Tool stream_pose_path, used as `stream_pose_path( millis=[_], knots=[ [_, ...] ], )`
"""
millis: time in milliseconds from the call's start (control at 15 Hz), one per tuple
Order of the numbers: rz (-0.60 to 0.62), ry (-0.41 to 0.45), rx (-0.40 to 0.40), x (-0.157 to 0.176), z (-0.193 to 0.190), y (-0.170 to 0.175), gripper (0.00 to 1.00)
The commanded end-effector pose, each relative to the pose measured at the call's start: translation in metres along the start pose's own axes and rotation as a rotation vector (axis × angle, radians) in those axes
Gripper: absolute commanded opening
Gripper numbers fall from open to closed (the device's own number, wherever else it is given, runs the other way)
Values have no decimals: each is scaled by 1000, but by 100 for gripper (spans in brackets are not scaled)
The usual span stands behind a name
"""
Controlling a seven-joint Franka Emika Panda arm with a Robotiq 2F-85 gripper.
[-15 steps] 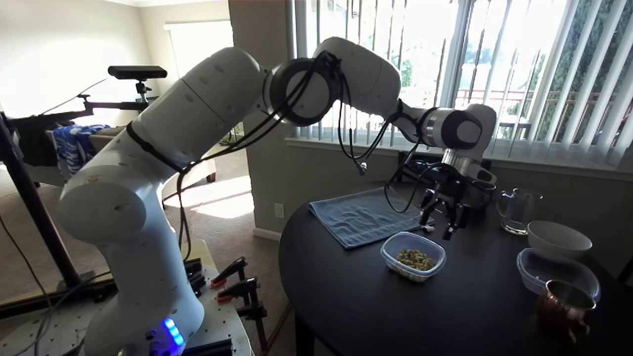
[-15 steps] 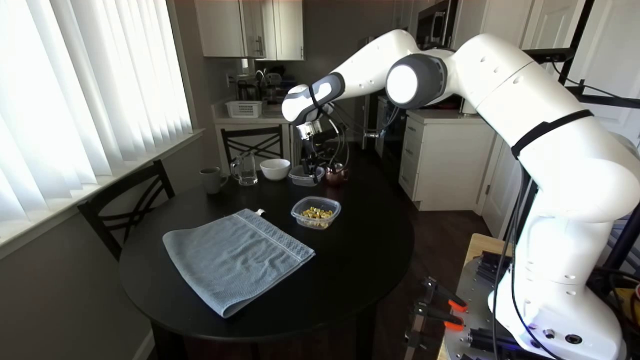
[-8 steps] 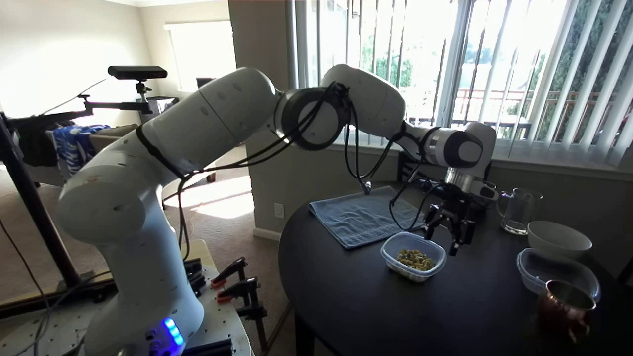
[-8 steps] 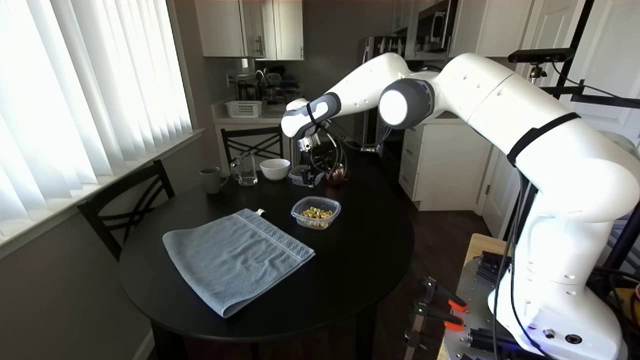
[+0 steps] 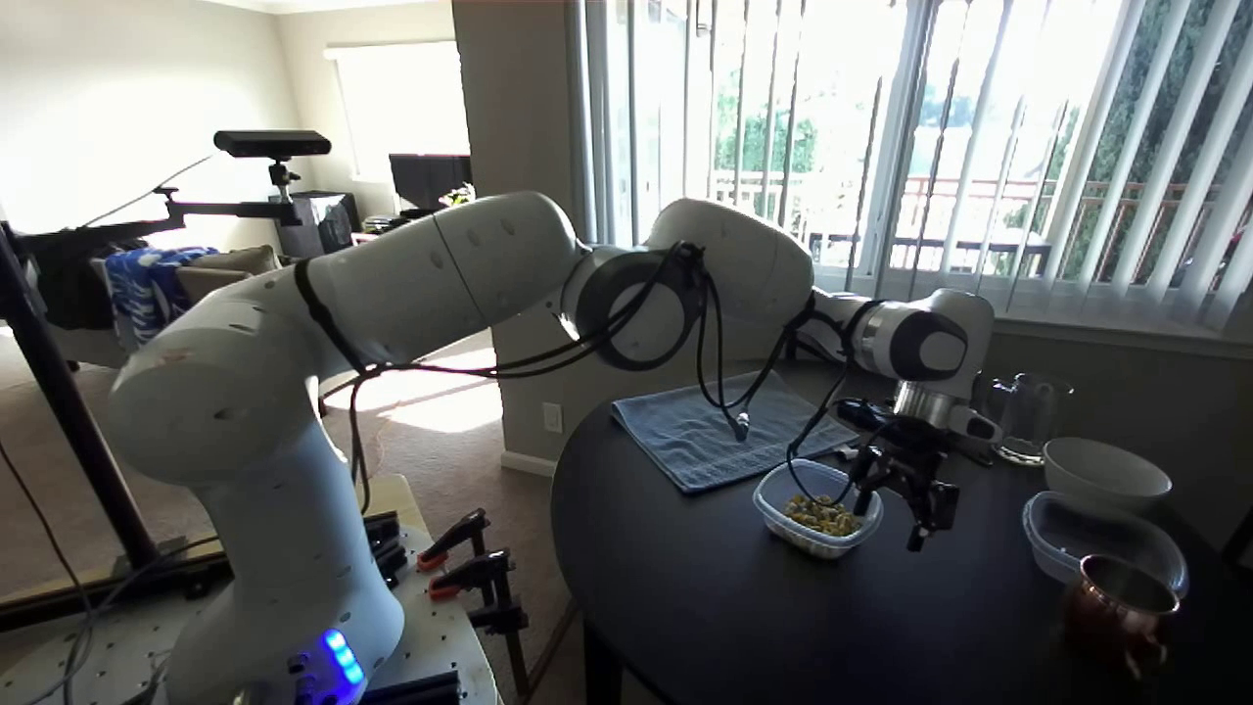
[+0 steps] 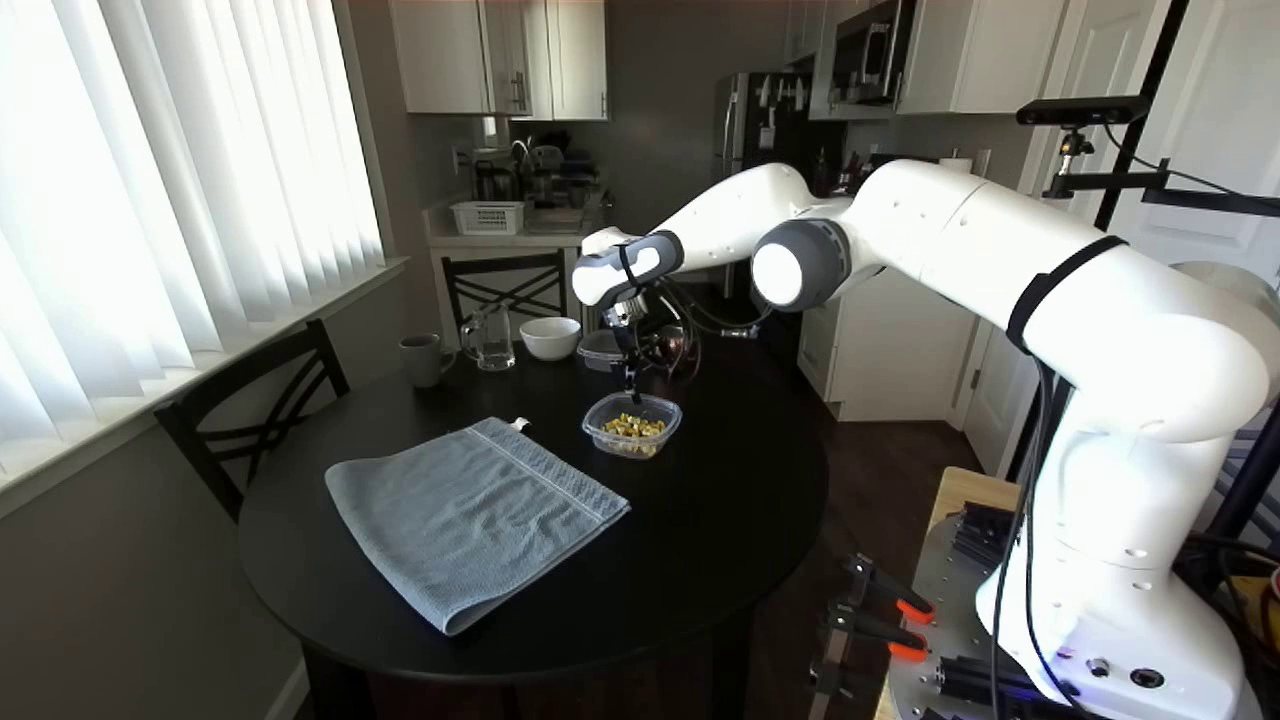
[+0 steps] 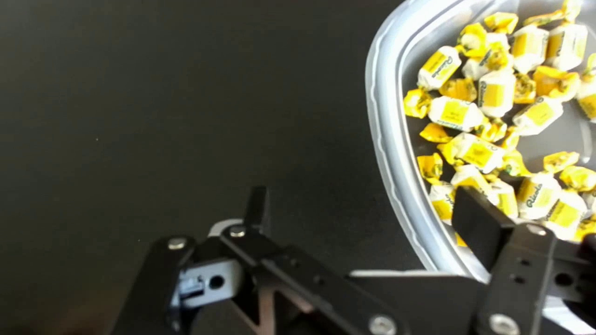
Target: Pour the contents in the container on the towel
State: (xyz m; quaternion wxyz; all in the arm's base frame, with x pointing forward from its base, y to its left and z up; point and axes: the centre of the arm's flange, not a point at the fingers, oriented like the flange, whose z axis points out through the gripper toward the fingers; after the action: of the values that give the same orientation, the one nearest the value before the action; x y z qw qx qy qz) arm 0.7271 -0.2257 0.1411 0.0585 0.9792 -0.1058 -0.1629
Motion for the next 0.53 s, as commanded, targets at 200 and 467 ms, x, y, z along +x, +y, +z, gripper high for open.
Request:
stream_pose_path(
  millis=[200, 467],
  knots=[
    [-147, 43, 3, 27, -11, 15, 58],
    [-209, 40, 22, 25, -13, 21, 33]
  ],
)
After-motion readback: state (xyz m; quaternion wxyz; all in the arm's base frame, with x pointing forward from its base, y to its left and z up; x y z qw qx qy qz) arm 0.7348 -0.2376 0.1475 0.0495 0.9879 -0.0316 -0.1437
